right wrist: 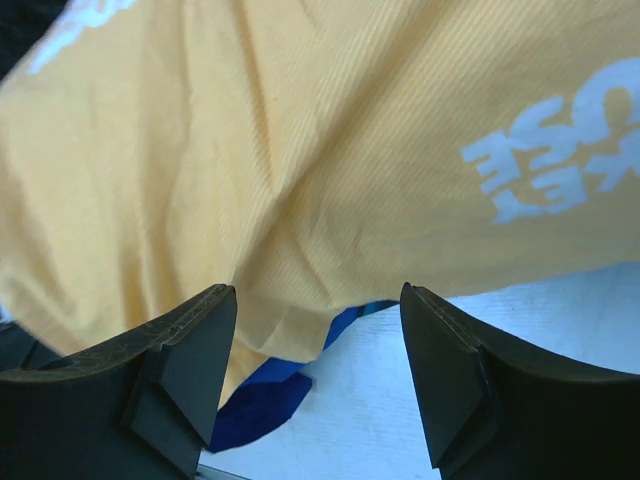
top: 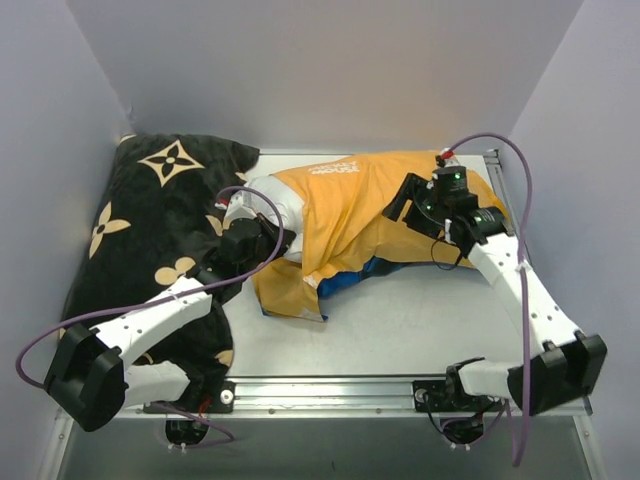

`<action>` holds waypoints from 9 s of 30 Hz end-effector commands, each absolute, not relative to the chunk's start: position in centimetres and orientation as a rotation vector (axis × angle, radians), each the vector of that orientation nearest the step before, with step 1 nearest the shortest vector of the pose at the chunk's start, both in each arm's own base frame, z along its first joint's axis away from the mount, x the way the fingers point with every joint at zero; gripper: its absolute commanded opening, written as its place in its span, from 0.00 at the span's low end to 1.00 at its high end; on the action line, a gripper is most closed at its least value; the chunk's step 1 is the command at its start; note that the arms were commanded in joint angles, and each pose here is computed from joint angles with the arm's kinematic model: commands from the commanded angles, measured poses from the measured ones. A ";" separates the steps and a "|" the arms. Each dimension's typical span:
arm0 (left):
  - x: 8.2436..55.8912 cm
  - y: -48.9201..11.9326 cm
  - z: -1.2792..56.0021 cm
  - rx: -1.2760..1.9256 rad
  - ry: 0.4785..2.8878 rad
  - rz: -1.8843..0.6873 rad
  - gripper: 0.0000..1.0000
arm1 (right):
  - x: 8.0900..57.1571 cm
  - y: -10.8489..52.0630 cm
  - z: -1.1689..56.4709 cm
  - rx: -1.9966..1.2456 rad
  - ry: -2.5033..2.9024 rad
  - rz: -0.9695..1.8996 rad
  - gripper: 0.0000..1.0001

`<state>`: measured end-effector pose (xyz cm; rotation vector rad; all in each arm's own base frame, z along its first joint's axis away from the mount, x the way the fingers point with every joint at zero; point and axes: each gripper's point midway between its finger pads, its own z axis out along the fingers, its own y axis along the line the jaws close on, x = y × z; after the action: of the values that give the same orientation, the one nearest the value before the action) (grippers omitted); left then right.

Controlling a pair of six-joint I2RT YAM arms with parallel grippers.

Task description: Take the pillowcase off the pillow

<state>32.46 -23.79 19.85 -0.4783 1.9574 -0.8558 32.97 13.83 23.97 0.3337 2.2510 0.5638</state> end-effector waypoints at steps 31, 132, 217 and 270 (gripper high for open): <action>31.6 -23.0 30.3 -0.320 1.830 -0.844 0.00 | 37.7 13.1 25.5 0.416 2.255 0.335 0.59; 7.7 -24.4 3.9 -0.219 2.569 -0.882 0.00 | 46.1 15.2 19.8 -0.113 2.494 -0.255 0.00; 24.4 -2.5 60.8 -0.481 1.256 -0.308 0.00 | 34.7 -4.8 22.3 0.888 2.271 0.035 0.00; 33.8 -18.8 33.1 -0.027 2.073 -0.365 0.04 | 33.8 15.3 26.3 -0.075 2.331 0.086 0.00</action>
<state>31.88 -15.48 37.47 -0.0411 1.9841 -0.2377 32.23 16.27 25.72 -0.0663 2.3807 0.2098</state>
